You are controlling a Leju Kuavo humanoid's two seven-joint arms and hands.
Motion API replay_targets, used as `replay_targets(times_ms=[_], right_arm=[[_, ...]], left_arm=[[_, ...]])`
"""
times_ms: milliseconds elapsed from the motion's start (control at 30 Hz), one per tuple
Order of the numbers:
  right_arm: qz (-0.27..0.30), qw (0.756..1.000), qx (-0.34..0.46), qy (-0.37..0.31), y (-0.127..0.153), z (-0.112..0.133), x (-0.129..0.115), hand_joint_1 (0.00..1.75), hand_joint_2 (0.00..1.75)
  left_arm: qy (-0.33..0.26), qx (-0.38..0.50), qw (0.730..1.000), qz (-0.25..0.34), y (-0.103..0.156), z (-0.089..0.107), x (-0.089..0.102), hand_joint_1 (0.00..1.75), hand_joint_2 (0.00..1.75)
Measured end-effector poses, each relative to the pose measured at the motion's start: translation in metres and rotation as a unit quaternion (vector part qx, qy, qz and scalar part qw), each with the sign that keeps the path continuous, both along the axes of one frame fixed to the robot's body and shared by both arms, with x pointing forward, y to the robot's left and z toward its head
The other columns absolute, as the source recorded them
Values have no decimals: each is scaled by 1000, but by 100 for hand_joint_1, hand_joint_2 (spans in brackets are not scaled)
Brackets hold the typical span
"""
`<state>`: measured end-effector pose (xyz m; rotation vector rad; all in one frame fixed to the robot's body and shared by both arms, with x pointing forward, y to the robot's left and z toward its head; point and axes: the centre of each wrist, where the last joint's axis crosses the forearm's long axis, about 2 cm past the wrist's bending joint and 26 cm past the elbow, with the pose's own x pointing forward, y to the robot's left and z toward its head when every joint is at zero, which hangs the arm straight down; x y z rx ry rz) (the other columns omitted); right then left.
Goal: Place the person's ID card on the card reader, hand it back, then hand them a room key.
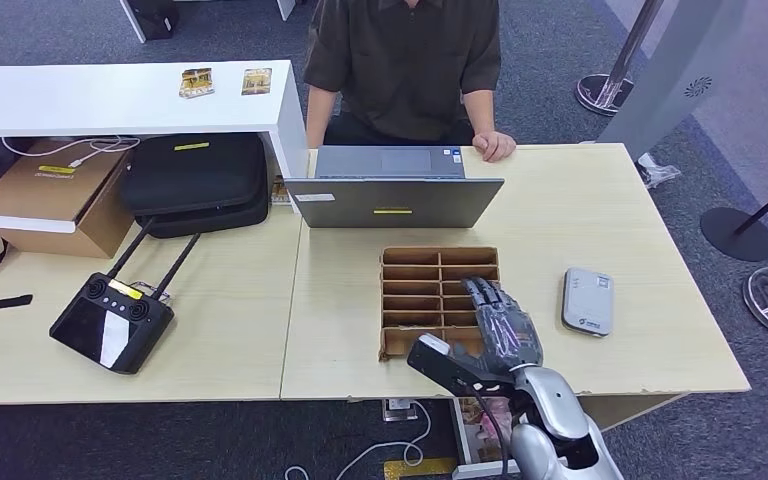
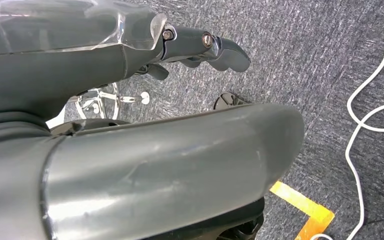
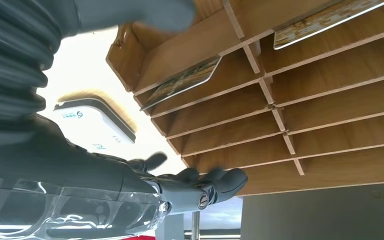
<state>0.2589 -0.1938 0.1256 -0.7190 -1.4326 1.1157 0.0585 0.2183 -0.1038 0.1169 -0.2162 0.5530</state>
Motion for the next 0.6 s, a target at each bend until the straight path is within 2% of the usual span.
replay_targets(times_ms=[167,600], right_arm=[[1,1000,1,-2,1,0,0,141,175],[1,1000,6,-8,3,4,3,140,175]], left_arm=[[1,1,1000,1,0,0,0,0,0],[6,0,1000,2,0,0,-1,0,0]])
